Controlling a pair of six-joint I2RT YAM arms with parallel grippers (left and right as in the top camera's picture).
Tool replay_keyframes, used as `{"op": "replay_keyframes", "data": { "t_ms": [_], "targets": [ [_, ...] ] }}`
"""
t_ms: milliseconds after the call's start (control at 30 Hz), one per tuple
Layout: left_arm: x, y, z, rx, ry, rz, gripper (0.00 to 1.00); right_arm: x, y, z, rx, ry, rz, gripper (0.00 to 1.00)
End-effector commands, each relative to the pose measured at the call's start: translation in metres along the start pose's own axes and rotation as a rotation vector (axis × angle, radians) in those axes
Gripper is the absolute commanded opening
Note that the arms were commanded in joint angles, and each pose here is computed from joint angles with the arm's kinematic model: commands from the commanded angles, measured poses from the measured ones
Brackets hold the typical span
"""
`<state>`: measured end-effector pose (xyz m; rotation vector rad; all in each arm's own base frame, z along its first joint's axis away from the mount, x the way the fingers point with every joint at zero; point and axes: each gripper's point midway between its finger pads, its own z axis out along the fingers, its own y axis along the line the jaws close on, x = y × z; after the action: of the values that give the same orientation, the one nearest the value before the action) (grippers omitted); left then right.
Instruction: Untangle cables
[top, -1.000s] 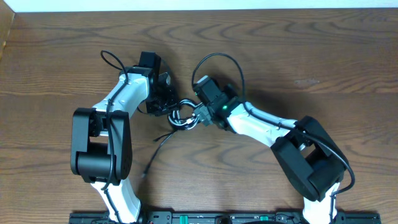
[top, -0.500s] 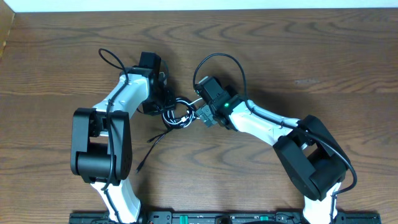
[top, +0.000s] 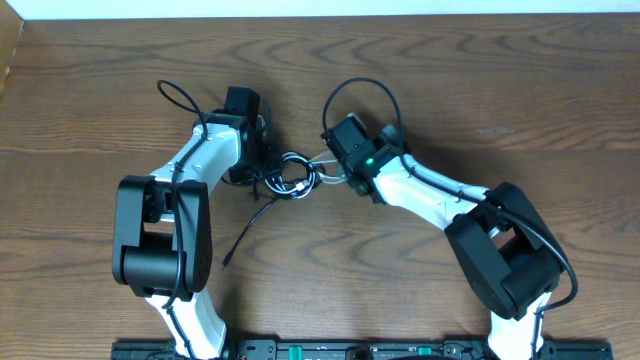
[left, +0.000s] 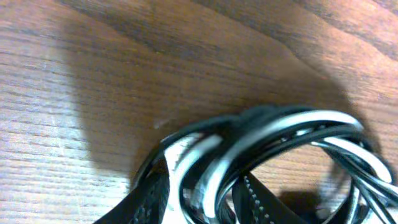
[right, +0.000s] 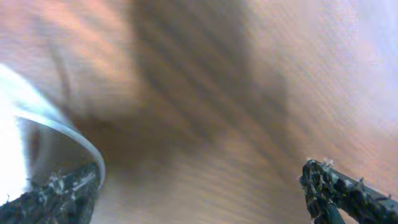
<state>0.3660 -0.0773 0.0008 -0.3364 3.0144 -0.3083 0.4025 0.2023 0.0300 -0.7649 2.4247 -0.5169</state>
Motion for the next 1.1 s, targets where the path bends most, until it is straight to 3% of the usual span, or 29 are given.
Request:
{"op": "replay_keyframes", "data": {
  "t_ms": [0, 200, 400, 733, 1067],
  "targets": [
    [0.01, 0.022, 0.012, -0.085, 0.025, -0.032, 0.39, 0.001, -0.039, 0.003, 0.125, 0.015, 0.024, 0.99],
    [0.01, 0.022, 0.012, -0.085, 0.024, -0.033, 0.41, -0.004, -0.042, 0.007, 0.104, -0.009, 0.058, 0.99],
    [0.011, 0.02, 0.012, -0.071, 0.03, -0.033, 0.42, -0.002, 0.037, -0.008, -0.379, 0.001, 0.01, 0.99],
    [0.012, 0.013, 0.012, -0.03, 0.04, -0.03, 0.41, -0.05, 0.013, -0.024, -0.381, -0.081, 0.111, 0.99],
    [0.01, 0.012, 0.012, -0.027, 0.032, -0.028, 0.41, -0.031, 0.043, 0.005, -0.458, 0.029, 0.259, 0.92]
  ]
}}
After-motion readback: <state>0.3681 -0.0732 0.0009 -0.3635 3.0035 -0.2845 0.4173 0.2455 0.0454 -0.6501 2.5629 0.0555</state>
